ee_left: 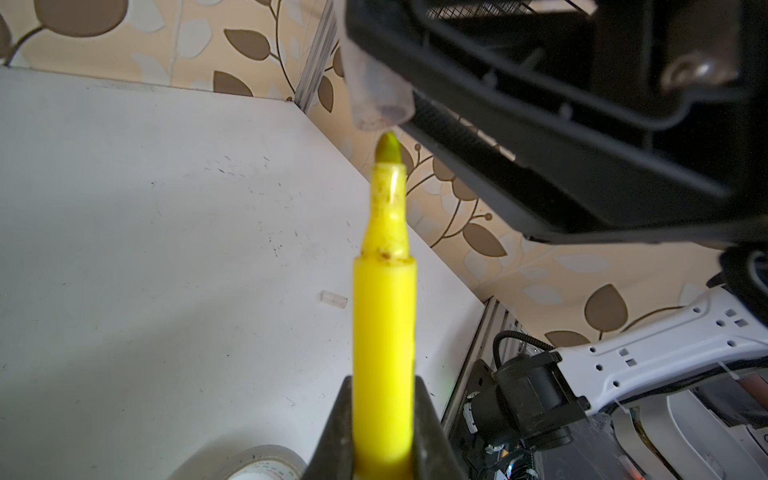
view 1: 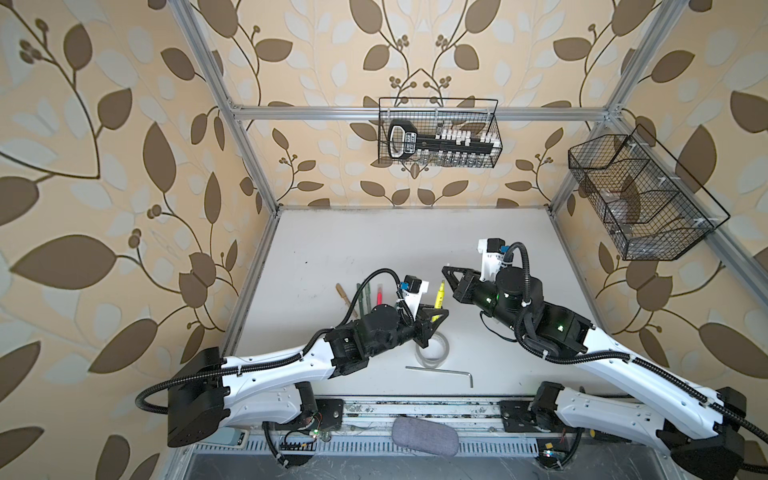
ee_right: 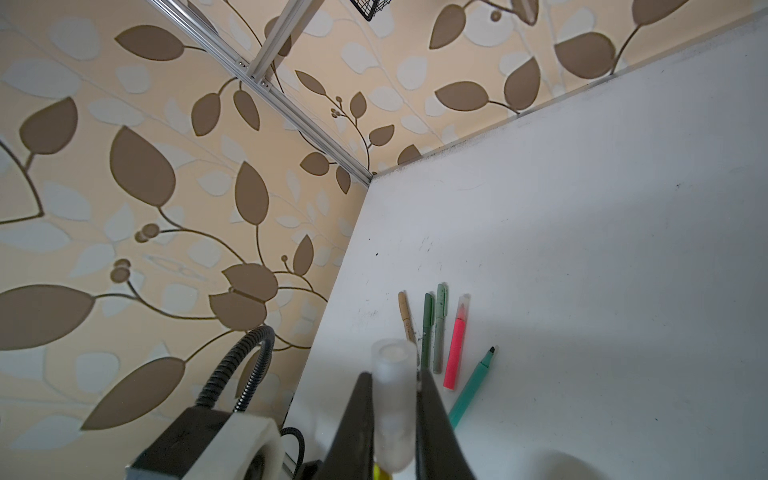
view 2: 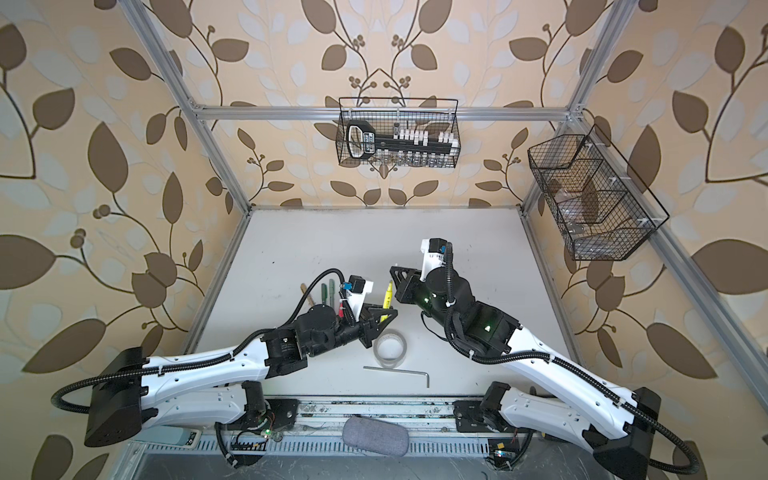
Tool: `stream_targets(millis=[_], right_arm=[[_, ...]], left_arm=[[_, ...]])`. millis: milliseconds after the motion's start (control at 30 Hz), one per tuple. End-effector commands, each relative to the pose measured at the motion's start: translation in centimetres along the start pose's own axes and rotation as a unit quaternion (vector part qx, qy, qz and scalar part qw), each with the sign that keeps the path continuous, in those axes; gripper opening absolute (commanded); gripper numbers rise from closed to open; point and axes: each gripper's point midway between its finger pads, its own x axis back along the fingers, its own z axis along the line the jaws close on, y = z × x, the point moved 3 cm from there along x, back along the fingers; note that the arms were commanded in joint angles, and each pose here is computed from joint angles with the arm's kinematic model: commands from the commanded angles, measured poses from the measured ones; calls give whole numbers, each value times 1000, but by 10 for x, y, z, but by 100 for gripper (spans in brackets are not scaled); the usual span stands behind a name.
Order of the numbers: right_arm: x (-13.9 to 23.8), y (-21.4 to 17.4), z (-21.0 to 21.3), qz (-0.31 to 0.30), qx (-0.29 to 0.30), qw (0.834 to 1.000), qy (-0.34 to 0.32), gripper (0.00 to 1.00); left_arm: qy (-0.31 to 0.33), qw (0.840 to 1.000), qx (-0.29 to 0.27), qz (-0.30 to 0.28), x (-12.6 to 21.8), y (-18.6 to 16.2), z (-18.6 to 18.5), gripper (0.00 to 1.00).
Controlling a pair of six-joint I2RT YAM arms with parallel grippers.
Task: Insert the pens into the pen caps
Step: 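Position the clear cap above the highlighter tip held by the left gripper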
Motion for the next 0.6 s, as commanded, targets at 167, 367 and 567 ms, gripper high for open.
stream_targets(millis=[167, 367, 567], right_arm=[[1, -8, 3, 6, 11, 1000, 0, 14], [2, -17, -8, 12, 15, 1000, -13, 14], [0, -30, -11, 28, 21, 999, -12, 14]], left_arm=[[-8, 1000, -13, -23, 6, 12, -8, 0], [-9, 999, -11, -29, 9, 14, -9, 0], [-12, 999, -8, -33, 12, 14, -9, 0]])
